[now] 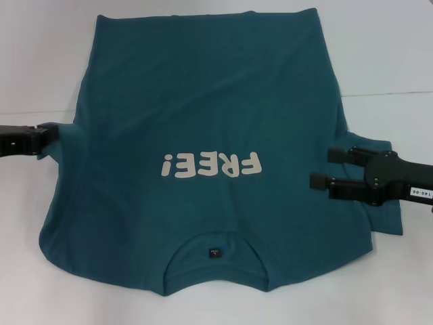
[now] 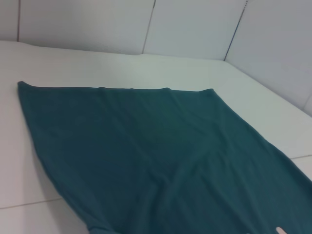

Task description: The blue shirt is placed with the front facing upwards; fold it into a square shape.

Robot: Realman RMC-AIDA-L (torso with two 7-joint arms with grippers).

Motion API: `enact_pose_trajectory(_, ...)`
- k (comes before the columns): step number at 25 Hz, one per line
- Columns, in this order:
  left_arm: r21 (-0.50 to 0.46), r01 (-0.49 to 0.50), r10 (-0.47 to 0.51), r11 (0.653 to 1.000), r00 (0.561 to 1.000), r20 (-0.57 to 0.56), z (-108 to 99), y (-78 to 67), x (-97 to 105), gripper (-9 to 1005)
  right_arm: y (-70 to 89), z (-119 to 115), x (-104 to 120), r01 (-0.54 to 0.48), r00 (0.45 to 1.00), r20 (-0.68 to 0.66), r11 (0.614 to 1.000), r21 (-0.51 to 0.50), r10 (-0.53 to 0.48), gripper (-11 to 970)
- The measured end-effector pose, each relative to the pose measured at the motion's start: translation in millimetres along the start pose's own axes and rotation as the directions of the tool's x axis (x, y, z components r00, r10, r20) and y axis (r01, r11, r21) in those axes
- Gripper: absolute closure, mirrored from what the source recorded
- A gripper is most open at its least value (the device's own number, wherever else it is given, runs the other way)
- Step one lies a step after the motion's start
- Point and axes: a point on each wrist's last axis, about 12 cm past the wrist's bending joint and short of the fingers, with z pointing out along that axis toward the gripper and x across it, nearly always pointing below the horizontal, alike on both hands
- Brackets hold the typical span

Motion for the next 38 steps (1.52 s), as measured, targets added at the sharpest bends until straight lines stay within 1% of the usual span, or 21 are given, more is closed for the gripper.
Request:
enact_pose_trajectory(6,0.032,-0.014,0.014,0.999,1.0,-0.018,7,-8.0,0,946,0.0,0,0,-0.002,1.0,0.0,1.0,-0.001,0.002,46)
enact_pose_trajectory(10,0.07,-0.041,0.044,0.997,0.998,-0.046,18,-20.3,1,946,0.0,0,0,-0.003,1.0,0.0,1.0,-0.001,0.003,46)
enact_pose_trajectory(13,0.1,-0.057,0.064,0.993,0.995,-0.07,29,-30.9,3,945,0.3,1,0,-0.004,1.0,0.001,1.0,-0.002,0.004,46)
enact_pose_trajectory(17,0.124,-0.078,0.092,0.989,0.99,-0.109,50,-44.3,10,945,0.7,1,1,-0.01,1.0,0.001,1.0,-0.005,0.01,45)
enact_pose_trajectory(19,0.128,-0.082,0.097,0.988,0.989,-0.115,54,-46.6,12,944,0.5,2,2,-0.014,1.0,-0.001,1.0,-0.004,0.014,45)
enact_pose_trajectory(20,0.138,-0.09,0.108,0.986,0.985,-0.132,65,-52.4,16,944,0.4,2,2,-0.014,1.0,-0.002,1.0,-0.002,0.014,45)
enact_pose_trajectory(26,0.179,-0.082,0.111,0.98,0.981,-0.159,85,-64.8,25,943,0.1,2,4,-0.021,1.0,-0.004,1.0,0.001,0.021,45)
enact_pose_trajectory(30,0.172,-0.082,0.11,0.982,0.981,-0.157,92,-66.4,26,943,0.1,2,5,-0.025,1.0,-0.006,1.0,0.001,0.025,46)
enact_pose_trajectory(34,0.137,-0.082,0.1,0.987,0.986,-0.133,92,-62.7,25,942,-0.1,2,5,-0.025,1.0,-0.006,1.0,0.003,0.025,47)
enact_pose_trajectory(38,0.076,-0.065,0.073,0.995,0.991,-0.108,89,-52.0,27,798,-0.1,2,5,-0.026,1.0,-0.006,1.0,0.003,0.026,46)
